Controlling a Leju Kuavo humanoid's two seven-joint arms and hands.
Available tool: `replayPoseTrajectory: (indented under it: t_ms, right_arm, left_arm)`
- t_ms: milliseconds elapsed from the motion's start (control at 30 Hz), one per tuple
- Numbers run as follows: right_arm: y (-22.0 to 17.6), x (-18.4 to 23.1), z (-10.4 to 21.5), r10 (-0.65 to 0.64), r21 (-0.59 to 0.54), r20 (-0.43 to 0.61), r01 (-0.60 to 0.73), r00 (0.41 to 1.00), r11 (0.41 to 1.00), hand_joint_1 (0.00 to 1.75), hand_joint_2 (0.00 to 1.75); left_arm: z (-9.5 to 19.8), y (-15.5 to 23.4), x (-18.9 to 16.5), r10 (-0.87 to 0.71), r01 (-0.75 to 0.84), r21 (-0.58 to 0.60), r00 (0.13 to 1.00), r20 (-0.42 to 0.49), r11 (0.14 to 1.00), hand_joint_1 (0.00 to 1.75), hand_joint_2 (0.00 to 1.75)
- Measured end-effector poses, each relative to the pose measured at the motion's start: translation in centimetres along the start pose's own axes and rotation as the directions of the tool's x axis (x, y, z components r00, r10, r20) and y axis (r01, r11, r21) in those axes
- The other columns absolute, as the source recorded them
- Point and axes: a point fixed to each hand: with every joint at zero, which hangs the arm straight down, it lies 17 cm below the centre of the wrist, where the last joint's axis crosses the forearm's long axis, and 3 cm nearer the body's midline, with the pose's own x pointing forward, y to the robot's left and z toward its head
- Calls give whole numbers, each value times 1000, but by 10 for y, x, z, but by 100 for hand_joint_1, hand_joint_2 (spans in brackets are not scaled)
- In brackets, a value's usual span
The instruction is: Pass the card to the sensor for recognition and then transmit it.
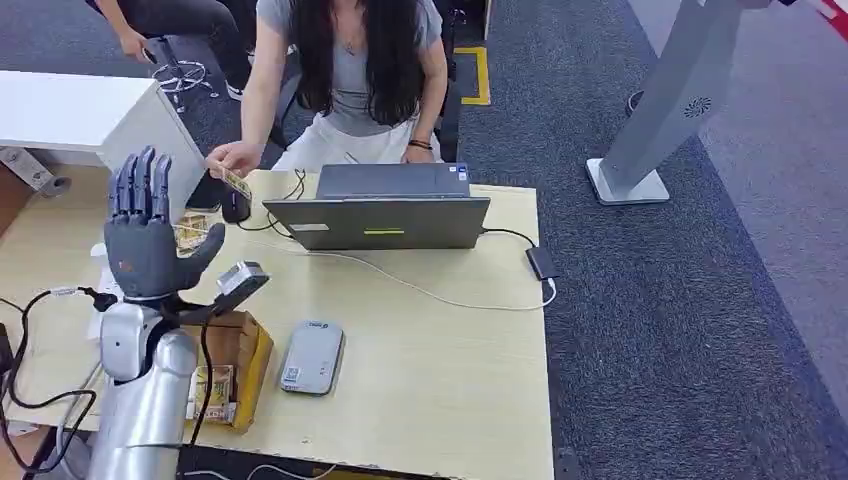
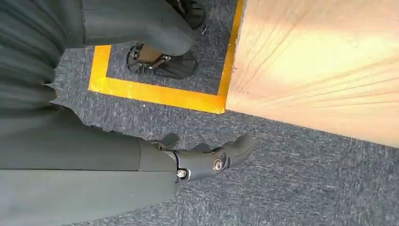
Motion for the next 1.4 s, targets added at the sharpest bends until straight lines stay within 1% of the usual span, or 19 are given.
replayPoseTrajectory:
  t_ms: [100, 200, 367, 500, 833, 867, 1400]
  right_arm:
    - [0, -1, 0, 14, -1, -6, -14, 1000, 1000, 0, 175]
    - [1, -3, 1, 23, 2, -9, -23, 1000, 1000, 0, 175]
    - [2, -4, 1, 32, 6, -10, -32, 999, 999, 0, 175]
    - [2, -4, 1, 32, 5, -11, -32, 999, 999, 0, 175]
    - [2, -6, 1, 32, 4, -15, -32, 999, 999, 0, 175]
    - [2, -6, 1, 32, 4, -15, -32, 999, 999, 0, 175]
    - [3, -7, 2, 35, 8, -15, -35, 999, 999, 0, 175]
  left_arm:
    - [-18, -22, 1, -43, 45, -43, 998, 40, 998, 0, 175]
    - [-25, -33, -5, -61, 64, -68, 997, 49, 996, 0, 175]
    - [-21, -44, -15, -78, 84, -104, 995, 54, 991, 0, 175]
    - [-20, -46, -19, -86, 92, -108, 995, 54, 990, 0, 175]
    - [-15, -52, -17, -89, 96, -125, 994, 62, 987, 0, 175]
    - [-15, -53, -16, -88, 96, -127, 994, 64, 987, 175, 175]
    - [-15, -54, -12, -63, 70, -125, 996, 61, 990, 175, 175]
